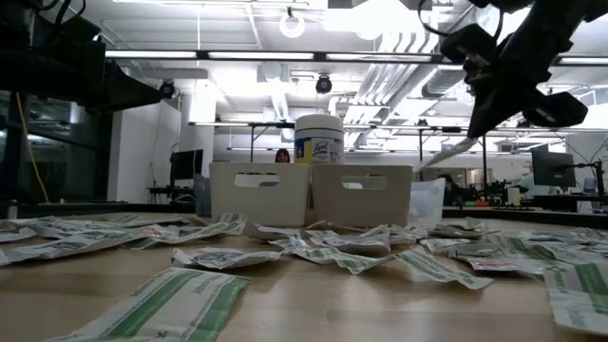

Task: Pick & Place First Aid Supplies
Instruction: Put the band aid into the transparent bin

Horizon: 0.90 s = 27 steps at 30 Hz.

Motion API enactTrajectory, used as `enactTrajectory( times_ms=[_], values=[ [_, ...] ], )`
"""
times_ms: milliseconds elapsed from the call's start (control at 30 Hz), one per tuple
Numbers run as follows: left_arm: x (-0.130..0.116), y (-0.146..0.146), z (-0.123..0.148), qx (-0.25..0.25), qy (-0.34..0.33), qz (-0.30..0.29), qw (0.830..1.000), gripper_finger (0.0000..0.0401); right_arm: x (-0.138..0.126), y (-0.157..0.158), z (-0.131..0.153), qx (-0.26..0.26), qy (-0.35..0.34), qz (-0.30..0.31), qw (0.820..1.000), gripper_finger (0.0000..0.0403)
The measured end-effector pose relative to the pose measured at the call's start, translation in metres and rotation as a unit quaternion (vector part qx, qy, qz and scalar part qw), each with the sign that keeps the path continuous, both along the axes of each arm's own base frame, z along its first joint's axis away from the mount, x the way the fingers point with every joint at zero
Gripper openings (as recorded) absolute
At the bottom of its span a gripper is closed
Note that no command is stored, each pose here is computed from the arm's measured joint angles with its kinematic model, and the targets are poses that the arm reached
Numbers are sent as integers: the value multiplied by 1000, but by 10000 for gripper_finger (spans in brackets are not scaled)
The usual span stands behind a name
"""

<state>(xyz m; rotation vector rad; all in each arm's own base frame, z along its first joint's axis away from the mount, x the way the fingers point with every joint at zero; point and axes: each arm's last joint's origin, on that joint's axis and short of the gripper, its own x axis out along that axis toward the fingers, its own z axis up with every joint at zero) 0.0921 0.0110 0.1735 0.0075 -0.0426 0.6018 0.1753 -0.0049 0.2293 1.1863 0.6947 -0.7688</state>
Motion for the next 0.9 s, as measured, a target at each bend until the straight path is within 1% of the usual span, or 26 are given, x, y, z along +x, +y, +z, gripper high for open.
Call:
enactTrajectory(
  times_ms=[133,267,400,500,600,700,900],
  values=[
    [0,0,0,0,0,0,1000,101,-12,-7,9,-38,-11,-11,999,0],
    [0,0,0,0,0,0,1000,101,-20,-18,17,-91,-32,-35,995,0],
    [0,0,0,0,0,0,1000,101,-20,-31,23,-138,-50,-63,987,0],
    [0,0,0,0,0,0,1000,101,-18,-42,25,-161,-56,-89,981,0],
    [0,0,0,0,0,0,1000,101,-16,-56,24,-182,-48,-121,975,0],
    [0,0,0,0,0,0,1000,101,-12,-72,21,-191,-35,-139,971,0],
    [0,0,0,0,0,0,1000,101,3,-109,5,-164,-38,-153,974,0]
  ],
)
